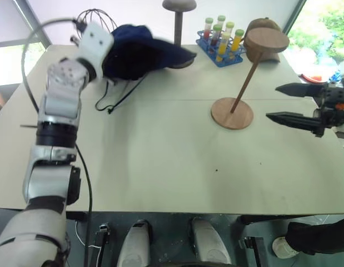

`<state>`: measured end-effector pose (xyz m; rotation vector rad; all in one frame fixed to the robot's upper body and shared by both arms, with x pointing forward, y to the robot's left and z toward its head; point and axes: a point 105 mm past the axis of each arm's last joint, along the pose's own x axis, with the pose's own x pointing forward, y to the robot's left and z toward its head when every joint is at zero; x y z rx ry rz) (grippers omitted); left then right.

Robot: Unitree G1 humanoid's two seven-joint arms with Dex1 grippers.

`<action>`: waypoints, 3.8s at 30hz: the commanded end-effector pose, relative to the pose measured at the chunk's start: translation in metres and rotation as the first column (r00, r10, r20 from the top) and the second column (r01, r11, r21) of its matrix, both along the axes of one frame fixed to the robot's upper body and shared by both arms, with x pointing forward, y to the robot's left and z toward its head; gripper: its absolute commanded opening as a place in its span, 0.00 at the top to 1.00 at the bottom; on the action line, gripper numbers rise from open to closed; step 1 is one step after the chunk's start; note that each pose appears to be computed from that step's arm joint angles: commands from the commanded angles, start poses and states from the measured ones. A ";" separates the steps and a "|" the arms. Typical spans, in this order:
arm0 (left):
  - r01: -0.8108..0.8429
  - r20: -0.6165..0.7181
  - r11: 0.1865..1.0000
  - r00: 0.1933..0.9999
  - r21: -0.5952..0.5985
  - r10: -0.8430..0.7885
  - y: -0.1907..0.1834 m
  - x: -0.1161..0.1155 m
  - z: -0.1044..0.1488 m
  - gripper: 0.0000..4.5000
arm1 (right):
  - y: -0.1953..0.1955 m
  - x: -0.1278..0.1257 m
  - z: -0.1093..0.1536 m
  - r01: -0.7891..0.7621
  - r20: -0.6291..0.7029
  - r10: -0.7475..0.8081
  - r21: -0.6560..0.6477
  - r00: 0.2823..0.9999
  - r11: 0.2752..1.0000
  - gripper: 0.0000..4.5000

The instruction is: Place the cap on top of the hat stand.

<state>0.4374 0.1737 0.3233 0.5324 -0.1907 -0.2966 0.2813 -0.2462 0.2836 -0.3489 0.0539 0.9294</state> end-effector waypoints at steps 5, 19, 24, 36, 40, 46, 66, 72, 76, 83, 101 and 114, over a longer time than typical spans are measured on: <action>0.109 0.049 0.977 0.994 -0.182 -0.102 -0.035 -0.007 0.066 0.99 | -0.020 -0.007 0.031 0.070 0.122 -0.071 0.013 0.990 0.997 0.00; -0.030 0.011 0.973 0.999 -0.227 0.034 -0.044 0.031 0.073 0.99 | -0.029 -0.014 0.037 0.109 0.165 -0.110 0.012 0.980 0.994 0.00; -0.045 0.019 0.968 0.998 -0.248 0.052 -0.052 0.034 0.074 0.99 | -0.033 -0.017 0.042 0.125 0.185 -0.124 0.005 0.975 0.992 0.00; 0.019 0.074 0.938 0.997 -0.346 0.007 -0.097 0.024 0.103 0.99 | -0.036 -0.022 0.050 0.145 0.219 -0.146 0.022 0.965 0.989 0.00; 0.184 0.136 0.908 0.980 -0.377 -0.143 -0.134 0.007 0.125 0.99 | -0.038 -0.024 0.049 0.160 0.223 -0.162 0.028 0.961 0.987 0.00; 0.397 0.242 0.847 0.914 -0.355 -0.327 -0.184 -0.025 0.156 0.99 | -0.039 -0.025 0.050 0.174 0.232 -0.179 0.039 0.956 0.984 0.00; 0.587 0.326 0.701 0.623 0.405 -0.711 -0.196 -0.067 0.049 0.99 | -0.067 -0.041 0.039 0.260 0.133 -0.268 0.071 0.954 0.963 0.00; 0.451 0.360 0.640 0.561 0.622 -0.745 -0.180 -0.076 0.002 0.99 | -0.074 -0.069 0.023 0.294 0.054 -0.297 0.059 0.953 0.954 0.00; 0.394 0.366 0.579 0.496 0.713 -0.788 -0.172 -0.085 -0.025 0.99 | -0.079 -0.089 0.018 0.339 0.029 -0.341 0.060 0.940 0.939 0.00; 0.318 0.225 0.374 0.419 0.871 -0.880 -0.158 -0.094 -0.089 0.99 | -0.088 -0.102 0.022 0.400 0.029 -0.404 0.078 0.914 0.913 0.00; 0.191 0.195 0.316 0.471 0.929 -0.860 -0.149 -0.069 -0.121 0.99 | -0.083 -0.081 0.028 0.376 0.059 -0.381 0.083 0.923 0.923 0.00; 0.162 0.261 0.370 0.462 0.915 -0.848 -0.142 -0.064 -0.110 0.94 | -0.087 -0.068 0.021 0.375 0.045 -0.378 0.070 0.925 0.924 0.00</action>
